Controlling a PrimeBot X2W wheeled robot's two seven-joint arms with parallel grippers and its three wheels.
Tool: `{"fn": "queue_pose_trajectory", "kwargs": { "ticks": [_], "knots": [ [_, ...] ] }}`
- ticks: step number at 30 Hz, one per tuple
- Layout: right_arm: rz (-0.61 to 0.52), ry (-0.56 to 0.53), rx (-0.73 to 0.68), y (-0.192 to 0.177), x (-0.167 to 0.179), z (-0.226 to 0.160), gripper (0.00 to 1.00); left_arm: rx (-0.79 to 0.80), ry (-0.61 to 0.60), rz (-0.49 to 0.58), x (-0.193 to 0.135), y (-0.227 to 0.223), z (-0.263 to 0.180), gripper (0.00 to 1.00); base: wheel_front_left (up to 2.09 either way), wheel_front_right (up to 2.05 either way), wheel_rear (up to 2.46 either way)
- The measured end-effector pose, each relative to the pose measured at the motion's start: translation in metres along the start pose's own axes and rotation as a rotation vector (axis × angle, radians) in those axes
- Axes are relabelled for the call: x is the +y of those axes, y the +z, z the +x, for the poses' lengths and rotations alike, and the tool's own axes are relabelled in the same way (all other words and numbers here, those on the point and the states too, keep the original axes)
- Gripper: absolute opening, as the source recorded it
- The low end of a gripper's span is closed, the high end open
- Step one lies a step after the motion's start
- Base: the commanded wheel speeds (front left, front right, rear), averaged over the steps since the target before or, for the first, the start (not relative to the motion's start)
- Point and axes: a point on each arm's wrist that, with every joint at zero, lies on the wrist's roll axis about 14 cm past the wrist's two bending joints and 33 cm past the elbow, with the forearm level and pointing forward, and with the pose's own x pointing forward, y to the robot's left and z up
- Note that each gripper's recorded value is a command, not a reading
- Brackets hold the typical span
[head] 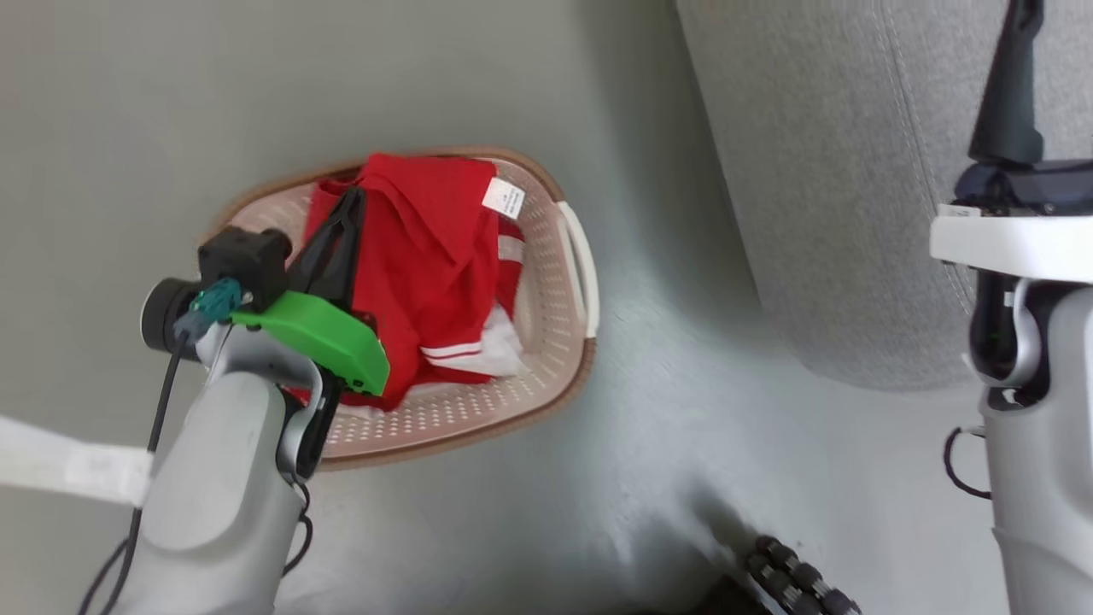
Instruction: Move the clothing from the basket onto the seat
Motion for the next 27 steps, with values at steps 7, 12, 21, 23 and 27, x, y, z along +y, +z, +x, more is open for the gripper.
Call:
{"fn": "queue_pose_trajectory", "kwargs": {
  "ticks": [7, 12, 21, 23, 27],
  "knots": [
    [-0.009, 0.017, -0.036, 0.018, -0.002, -0.005, 1.00, -0.170, 0.088, -0.039, 0.009, 0.045, -0.037, 0.00, 0.00, 0.00, 0.00],
    [0.007, 0.035, -0.051, 0.029, 0.003, -0.013, 1.00, -0.240, 0.120, -0.016, 0.009, 0.072, -0.063, 0.00, 0.00, 0.00, 0.00],
    [0.042, 0.113, -0.077, 0.050, 0.020, -0.030, 1.00, -0.393, 0.155, 0.013, -0.001, 0.124, -0.112, 0.00, 0.00, 0.00, 0.00],
    [0.046, 0.137, -0.083, 0.055, 0.025, -0.035, 1.00, -0.415, 0.168, 0.023, -0.002, 0.131, -0.124, 0.00, 0.00, 0.00, 0.00],
    [0.057, 0.185, -0.091, 0.064, 0.035, -0.046, 1.00, -0.455, 0.194, 0.046, -0.003, 0.142, -0.148, 0.00, 0.00, 0.00, 0.00]
  ]
}}
